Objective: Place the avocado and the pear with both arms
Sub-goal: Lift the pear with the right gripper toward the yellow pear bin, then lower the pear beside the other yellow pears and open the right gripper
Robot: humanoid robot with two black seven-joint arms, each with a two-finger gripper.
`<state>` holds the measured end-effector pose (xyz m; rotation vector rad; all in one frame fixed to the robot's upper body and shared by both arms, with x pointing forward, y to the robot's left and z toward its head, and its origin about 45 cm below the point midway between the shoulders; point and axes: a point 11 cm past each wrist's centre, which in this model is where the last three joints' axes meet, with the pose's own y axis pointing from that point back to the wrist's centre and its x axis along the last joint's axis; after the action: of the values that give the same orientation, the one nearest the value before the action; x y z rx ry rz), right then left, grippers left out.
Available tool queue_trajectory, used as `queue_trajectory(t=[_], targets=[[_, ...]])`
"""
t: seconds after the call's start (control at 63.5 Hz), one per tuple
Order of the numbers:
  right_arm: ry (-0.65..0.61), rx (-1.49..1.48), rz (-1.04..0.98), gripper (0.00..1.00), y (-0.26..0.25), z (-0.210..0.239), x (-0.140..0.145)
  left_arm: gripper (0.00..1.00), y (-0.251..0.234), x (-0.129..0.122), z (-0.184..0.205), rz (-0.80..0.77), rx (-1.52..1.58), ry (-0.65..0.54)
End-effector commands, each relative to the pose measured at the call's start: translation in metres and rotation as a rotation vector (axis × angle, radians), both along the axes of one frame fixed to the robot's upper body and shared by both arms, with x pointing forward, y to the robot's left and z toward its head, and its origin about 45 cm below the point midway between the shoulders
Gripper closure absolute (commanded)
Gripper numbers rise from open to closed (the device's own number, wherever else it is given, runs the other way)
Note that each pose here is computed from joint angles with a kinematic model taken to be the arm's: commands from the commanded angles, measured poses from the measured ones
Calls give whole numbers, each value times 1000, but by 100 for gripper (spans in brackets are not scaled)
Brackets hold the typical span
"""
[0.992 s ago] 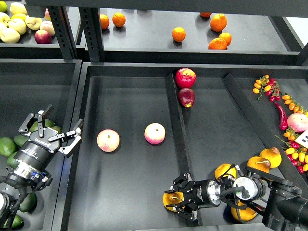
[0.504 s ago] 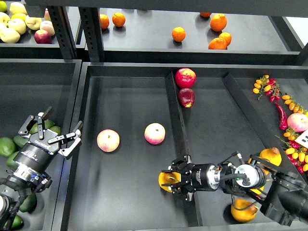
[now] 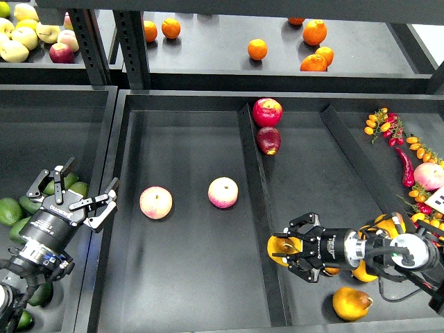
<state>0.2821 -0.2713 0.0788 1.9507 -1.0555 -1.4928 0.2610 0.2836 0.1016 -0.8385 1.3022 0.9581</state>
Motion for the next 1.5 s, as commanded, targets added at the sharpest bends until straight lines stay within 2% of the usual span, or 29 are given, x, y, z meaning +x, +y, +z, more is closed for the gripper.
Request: queue_trajectory(t=[0.0, 0.709, 1.213, 1.371, 1.481], targets=[[14, -21, -14, 81, -15, -3, -7, 1, 0, 0, 0, -1, 0, -1], [56, -70, -58, 76, -48, -27, -22, 1, 0, -3, -2, 1, 0, 6], [84, -52, -43, 73, -32, -42, -32, 1, 0, -3, -2, 1, 0, 8], [103, -63, -40, 68, -34, -50, -41, 1, 1, -3, -3, 2, 0, 9], [108, -80, -38, 55, -38, -53, -44, 1, 1, -3, -3, 2, 0, 9]])
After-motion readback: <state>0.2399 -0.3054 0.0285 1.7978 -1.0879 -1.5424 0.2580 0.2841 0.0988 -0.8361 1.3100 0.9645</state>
